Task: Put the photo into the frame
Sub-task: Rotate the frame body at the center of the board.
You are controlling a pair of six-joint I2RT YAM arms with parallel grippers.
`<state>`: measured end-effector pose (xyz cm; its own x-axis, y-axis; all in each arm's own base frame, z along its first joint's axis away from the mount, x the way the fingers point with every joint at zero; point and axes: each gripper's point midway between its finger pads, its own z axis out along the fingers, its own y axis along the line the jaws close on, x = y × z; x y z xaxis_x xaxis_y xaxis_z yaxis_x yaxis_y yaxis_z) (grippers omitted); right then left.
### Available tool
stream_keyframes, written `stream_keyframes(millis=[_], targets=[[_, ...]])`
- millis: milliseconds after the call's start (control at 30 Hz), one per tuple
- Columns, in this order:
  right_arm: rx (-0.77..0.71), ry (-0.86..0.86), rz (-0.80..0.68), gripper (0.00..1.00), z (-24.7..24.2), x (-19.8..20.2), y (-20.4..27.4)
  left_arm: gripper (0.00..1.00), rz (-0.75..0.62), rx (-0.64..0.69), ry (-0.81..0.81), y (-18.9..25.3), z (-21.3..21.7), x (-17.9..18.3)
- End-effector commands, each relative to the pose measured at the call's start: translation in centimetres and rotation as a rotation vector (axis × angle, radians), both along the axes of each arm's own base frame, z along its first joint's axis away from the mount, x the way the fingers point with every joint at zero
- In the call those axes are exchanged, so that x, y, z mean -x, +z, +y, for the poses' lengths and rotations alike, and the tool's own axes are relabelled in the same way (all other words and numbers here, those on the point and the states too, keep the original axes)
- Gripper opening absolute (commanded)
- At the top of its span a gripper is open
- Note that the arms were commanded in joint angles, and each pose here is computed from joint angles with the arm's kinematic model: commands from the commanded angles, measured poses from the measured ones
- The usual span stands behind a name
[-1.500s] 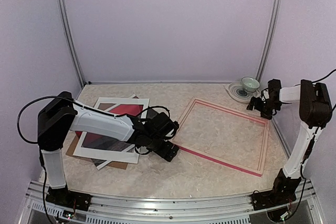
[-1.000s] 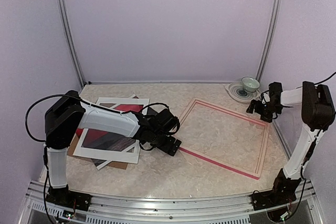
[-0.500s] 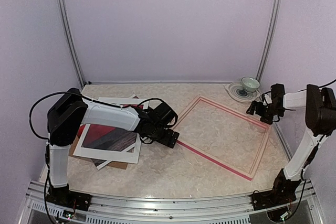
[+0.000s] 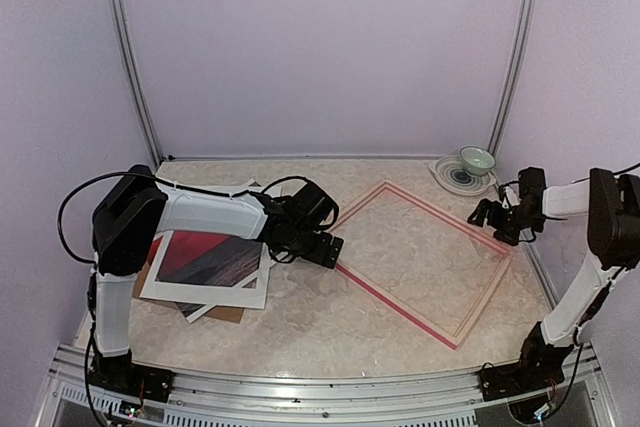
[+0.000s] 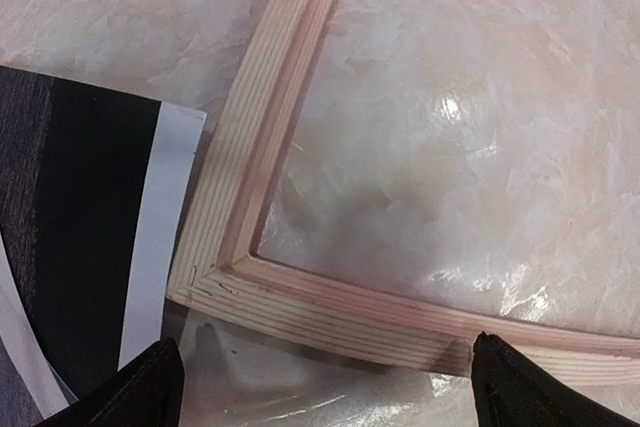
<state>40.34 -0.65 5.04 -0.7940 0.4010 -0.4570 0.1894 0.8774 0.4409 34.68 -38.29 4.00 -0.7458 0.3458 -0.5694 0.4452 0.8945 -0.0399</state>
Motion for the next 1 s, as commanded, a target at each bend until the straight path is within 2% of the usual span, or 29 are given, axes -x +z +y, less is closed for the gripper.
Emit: stream_keyframes(millis=[0,533,967], targets=[[-0.050,0.036,0.041,0.99,2.0,2.0,-0.7,0.99,0.002,0.017,0.007,-0.4,-0.5,-1.0],[0.008,-0.009,0.028,0.99,1.4,4.8,0.6,0.99,0.030,0.071,-0.011,-0.6,-2.0,-1.3],[-0.007,-0.020,0.045,0.99,1.6,6.0,0.1,0.99,0.023,0.117,-0.030,-0.5,-4.8,-3.1]])
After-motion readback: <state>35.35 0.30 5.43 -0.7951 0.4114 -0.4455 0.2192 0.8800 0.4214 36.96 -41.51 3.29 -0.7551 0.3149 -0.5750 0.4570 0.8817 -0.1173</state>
